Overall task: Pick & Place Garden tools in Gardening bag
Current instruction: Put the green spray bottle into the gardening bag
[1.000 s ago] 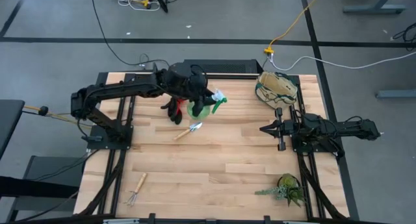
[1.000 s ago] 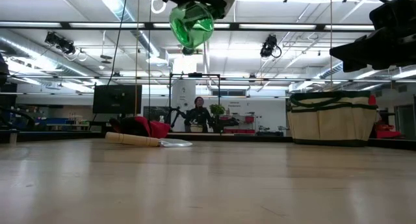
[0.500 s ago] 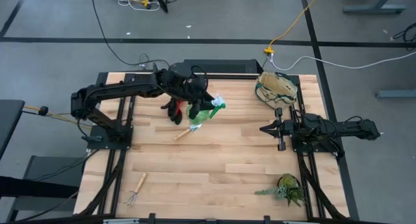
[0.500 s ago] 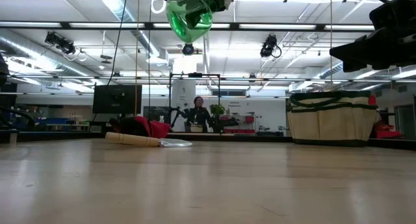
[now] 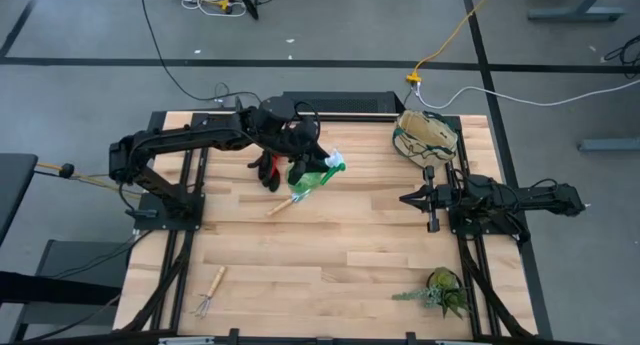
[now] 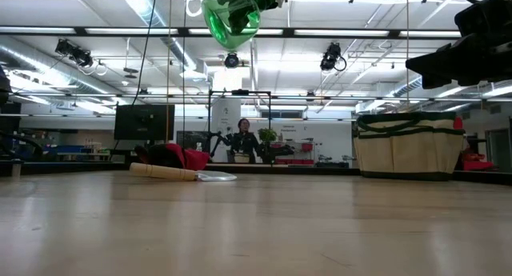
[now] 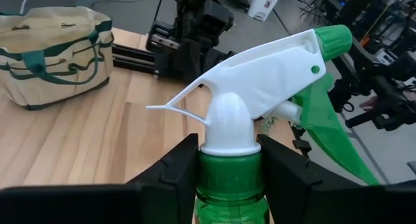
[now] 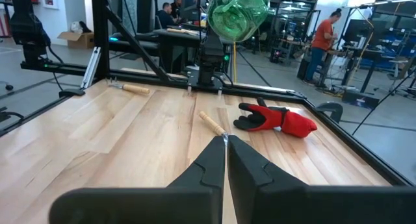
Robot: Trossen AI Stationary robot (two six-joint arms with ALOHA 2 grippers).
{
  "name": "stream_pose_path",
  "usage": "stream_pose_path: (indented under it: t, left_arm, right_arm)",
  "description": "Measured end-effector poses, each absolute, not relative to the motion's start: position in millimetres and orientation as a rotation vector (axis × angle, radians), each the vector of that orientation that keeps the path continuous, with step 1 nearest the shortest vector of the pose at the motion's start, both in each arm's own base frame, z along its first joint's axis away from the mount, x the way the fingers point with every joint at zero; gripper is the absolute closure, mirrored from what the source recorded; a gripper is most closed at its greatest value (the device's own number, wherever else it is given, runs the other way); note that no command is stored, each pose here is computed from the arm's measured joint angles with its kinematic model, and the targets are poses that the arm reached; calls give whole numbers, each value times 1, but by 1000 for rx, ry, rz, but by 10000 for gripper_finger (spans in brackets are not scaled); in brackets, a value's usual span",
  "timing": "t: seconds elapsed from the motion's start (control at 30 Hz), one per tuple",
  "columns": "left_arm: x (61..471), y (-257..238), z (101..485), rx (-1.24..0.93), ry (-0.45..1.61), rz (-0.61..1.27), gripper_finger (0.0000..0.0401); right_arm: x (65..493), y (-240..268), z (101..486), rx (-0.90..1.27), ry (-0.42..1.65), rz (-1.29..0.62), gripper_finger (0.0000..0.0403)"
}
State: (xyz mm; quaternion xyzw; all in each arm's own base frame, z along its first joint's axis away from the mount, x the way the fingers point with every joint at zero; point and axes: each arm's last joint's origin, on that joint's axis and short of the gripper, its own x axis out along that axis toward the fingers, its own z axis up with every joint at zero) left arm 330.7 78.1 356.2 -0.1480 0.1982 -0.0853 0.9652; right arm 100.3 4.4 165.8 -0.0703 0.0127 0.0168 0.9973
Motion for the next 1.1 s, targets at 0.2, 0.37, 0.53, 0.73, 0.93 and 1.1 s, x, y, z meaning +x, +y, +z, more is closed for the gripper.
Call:
stream_pose_path:
  t: [0.2,0.37,0.53,0.73,0.93,1.1]
  left_arm:
    - [331,78,356,-320,403,-169,259]
    - [330,78,357,-320,402,-170,258]
    - [330,78,357,-321,402,-170,259]
    - [330,78,357,-327,403,-168,256]
    - [330,78,357,-325,403,-168,259]
    - [330,78,357,-328,403,-170,257]
  right_arm:
    - [100,4,166,-141,20,33,380]
    - [100,4,167,-141,15,32,380]
    - [100,4,169,-139,-8,31,380]
    - [100,3,180,-67,-119,-15,380]
    - [97,0,193,128,-262,-118,380]
    - [95,-1,201,122,-295,-140,380]
